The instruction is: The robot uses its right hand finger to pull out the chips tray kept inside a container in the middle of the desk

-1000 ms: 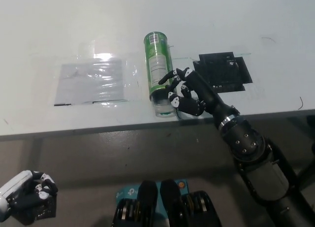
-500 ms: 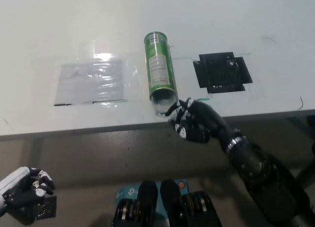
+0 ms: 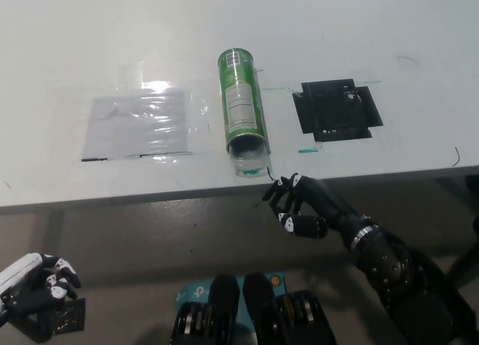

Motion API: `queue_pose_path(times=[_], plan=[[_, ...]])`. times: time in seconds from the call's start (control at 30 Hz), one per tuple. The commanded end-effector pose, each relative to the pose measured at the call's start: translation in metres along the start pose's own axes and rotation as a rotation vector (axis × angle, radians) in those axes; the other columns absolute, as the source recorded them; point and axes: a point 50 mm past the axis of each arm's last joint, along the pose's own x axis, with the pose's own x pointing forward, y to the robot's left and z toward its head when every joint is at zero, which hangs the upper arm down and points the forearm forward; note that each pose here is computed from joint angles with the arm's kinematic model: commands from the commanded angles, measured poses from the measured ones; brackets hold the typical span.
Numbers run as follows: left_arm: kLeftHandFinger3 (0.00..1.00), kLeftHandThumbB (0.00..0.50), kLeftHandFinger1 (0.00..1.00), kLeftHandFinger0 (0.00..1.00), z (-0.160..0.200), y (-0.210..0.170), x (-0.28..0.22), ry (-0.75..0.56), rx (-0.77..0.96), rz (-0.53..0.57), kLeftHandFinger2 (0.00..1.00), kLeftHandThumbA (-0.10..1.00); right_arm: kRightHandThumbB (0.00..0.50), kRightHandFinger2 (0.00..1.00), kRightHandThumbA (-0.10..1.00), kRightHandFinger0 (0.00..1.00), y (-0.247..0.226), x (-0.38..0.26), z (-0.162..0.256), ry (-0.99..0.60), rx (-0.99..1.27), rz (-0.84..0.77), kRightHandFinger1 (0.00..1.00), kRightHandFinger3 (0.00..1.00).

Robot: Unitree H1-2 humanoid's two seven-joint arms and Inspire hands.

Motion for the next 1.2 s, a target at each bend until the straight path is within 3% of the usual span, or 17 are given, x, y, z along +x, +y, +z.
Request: queue_pose_path(times=[0.0,0.03,0.07,0.13,0.2,0.23,0.27,0.33,0.5,0.6,0.7,0.83,0.9,0.97,1.07,1.1,1.17], plan=[[0.78,0.0,0.51,0.45,0.012,0.015,-0.007,-0.021,0.028,0.028,0.61,-0.1,0.058,0.46,0.42,0.21,-0.018,0.012,0.039,-0.14,-0.032,-0.015,0.25,0.6],[0.78,0.0,0.51,0.45,0.012,0.015,-0.007,-0.021,0.026,0.028,0.61,-0.1,0.058,0.46,0.42,0.2,-0.018,0.012,0.04,-0.147,-0.032,-0.014,0.25,0.6],[0.78,0.0,0.51,0.44,0.012,0.015,-0.007,-0.021,0.029,0.026,0.61,-0.1,0.071,0.38,0.42,0.05,-0.017,0.01,0.045,-0.172,-0.032,-0.014,0.1,0.6],[0.79,0.0,0.52,0.45,0.012,0.015,-0.007,-0.023,0.019,0.022,0.62,-0.1,0.074,0.3,0.43,0.0,-0.018,0.007,0.051,-0.183,-0.04,-0.008,0.03,0.58],[0.79,0.0,0.53,0.46,0.013,0.015,-0.007,-0.025,0.027,0.021,0.62,-0.1,0.052,0.48,0.42,0.16,-0.021,0.002,0.064,-0.206,-0.045,0.004,0.23,0.65],[0.79,0.0,0.52,0.46,0.011,0.014,-0.008,-0.022,0.021,0.024,0.62,-0.1,0.057,0.51,0.42,0.2,-0.023,0.002,0.067,-0.213,-0.048,0.017,0.24,0.66],[0.79,0.002,0.52,0.45,0.01,0.014,-0.008,-0.019,0.023,0.031,0.62,-0.1,0.069,0.45,0.44,0.09,-0.025,0.0,0.073,-0.233,-0.043,0.014,0.13,0.65],[0.79,0.0,0.53,0.46,0.01,0.014,-0.008,-0.019,0.02,0.029,0.63,-0.1,0.081,0.42,0.49,0.0,-0.028,0.0,0.081,-0.256,-0.053,0.013,0.05,0.63],[0.78,0.0,0.52,0.46,0.008,0.011,-0.008,-0.016,0.014,0.031,0.62,-0.1,0.091,0.35,0.49,0.0,-0.036,0.001,0.096,-0.316,-0.045,0.003,0.0,0.59],[0.76,0.0,0.51,0.45,0.008,0.011,-0.009,-0.02,0.004,0.029,0.61,-0.1,0.074,0.31,0.45,0.0,-0.041,0.004,0.097,-0.323,-0.044,-0.002,0.0,0.57],[0.76,0.0,0.52,0.46,0.007,0.01,-0.009,-0.017,0.004,0.031,0.61,-0.1,0.067,0.39,0.41,0.04,-0.047,0.008,0.098,-0.337,-0.035,-0.023,0.06,0.6],[0.76,0.0,0.52,0.46,0.005,0.01,-0.009,-0.012,0.0,0.033,0.61,-0.1,0.094,0.41,0.43,0.0,-0.056,0.014,0.097,-0.328,-0.04,-0.054,0.02,0.6],[0.76,0.0,0.52,0.46,0.006,0.009,-0.009,-0.013,0.007,0.027,0.61,-0.1,0.074,0.48,0.44,0.04,-0.065,0.023,0.093,-0.299,-0.076,-0.067,0.08,0.64],[0.77,0.0,0.53,0.47,0.006,0.01,-0.009,-0.01,0.011,0.028,0.62,-0.1,0.07,0.46,0.39,0.04,-0.071,0.027,0.091,-0.304,-0.077,-0.081,0.07,0.65],[0.78,0.0,0.53,0.47,0.003,0.005,-0.009,-0.005,0.006,0.026,0.64,-0.1,0.063,0.45,0.4,0.09,-0.076,0.032,0.086,-0.308,-0.087,-0.093,0.11,0.69],[0.78,0.0,0.53,0.47,0.003,0.006,-0.008,-0.003,0.011,0.023,0.64,-0.1,0.067,0.46,0.41,0.17,-0.086,0.039,0.088,-0.312,-0.105,-0.119,0.18,0.73],[0.77,0.0,0.52,0.45,0.003,0.004,-0.008,-0.003,0.006,0.018,0.63,-0.1,0.068,0.46,0.47,0.17,-0.095,0.043,0.092,-0.301,-0.13,-0.133,0.18,0.73]])
